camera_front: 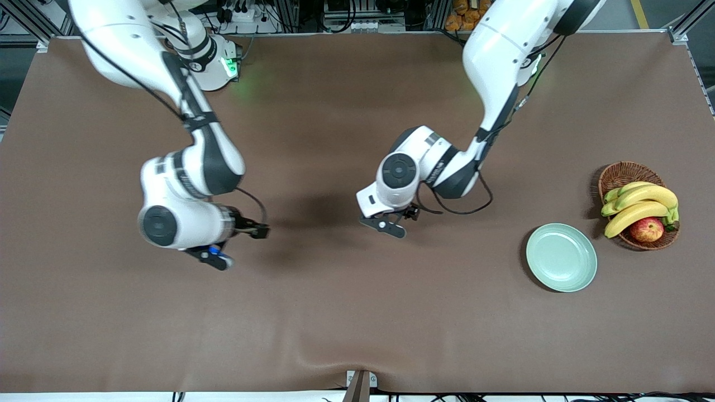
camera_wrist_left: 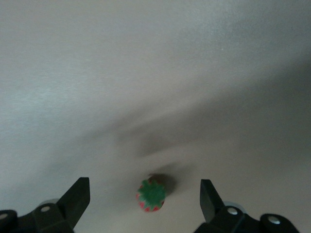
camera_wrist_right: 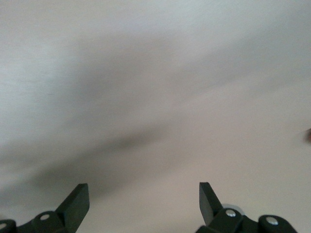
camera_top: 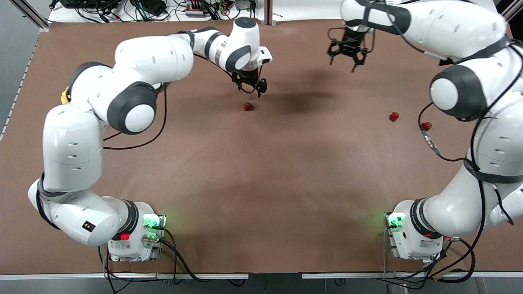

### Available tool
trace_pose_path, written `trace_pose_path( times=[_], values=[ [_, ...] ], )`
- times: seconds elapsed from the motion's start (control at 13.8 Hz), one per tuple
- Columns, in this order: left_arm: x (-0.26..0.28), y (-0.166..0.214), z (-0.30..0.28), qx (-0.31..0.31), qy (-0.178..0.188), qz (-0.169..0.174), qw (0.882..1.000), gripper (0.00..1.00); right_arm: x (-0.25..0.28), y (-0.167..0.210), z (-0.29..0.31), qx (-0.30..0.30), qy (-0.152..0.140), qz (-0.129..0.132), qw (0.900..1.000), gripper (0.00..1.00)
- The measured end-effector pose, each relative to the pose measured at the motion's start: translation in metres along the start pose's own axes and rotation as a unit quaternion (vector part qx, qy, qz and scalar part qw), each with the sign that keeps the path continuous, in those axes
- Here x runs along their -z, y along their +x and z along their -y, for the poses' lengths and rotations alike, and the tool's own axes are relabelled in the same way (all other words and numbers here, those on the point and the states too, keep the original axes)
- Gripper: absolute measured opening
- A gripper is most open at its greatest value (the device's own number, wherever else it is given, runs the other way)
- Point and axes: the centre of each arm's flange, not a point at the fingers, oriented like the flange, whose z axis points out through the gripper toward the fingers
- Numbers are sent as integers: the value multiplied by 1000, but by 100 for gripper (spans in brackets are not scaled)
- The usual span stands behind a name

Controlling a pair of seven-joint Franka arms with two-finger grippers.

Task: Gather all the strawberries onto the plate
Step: 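Grasp the strawberry with the left gripper while the right gripper grasps another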

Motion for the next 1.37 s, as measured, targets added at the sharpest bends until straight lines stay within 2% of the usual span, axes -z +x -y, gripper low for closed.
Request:
trace_pose_path(
  times=[0.14, 0.29, 0.51, 0.72, 0.94, 1.16, 1.3, 1.37],
  values=[
    [-5, 0, -5, -10, 14, -2, 1000, 100, 1, -4, -31, 24, -41, -13, 999, 100],
    [-9, -1, -1, -17, 26, -1, 1000, 100, 0, -9, -58, 54, -55, -16, 997, 100],
    [-19, -3, 6, -23, 31, 8, 999, 100, -10, -10, -122, 88, -40, -27, 995, 100],
    [-27, -7, 6, -25, 33, 18, 999, 100, -42, -27, -176, 104, -29, -39, 993, 100],
    [-33, -12, 4, -27, 35, 25, 999, 100, -83, -47, -192, 109, -31, -34, 993, 100],
    [-34, -14, 2, -29, 35, 27, 999, 98, -121, -62, -196, 118, -27, -54, 991, 100],
    [-34, -14, 2, -27, 35, 27, 999, 94, -135, -68, -201, 134, -33, -60, 989, 100],
    [-34, -14, 2, -24, 35, 26, 999, 88, -137, -68, -203, 144, -39, -62, 987, 98]
  ],
)
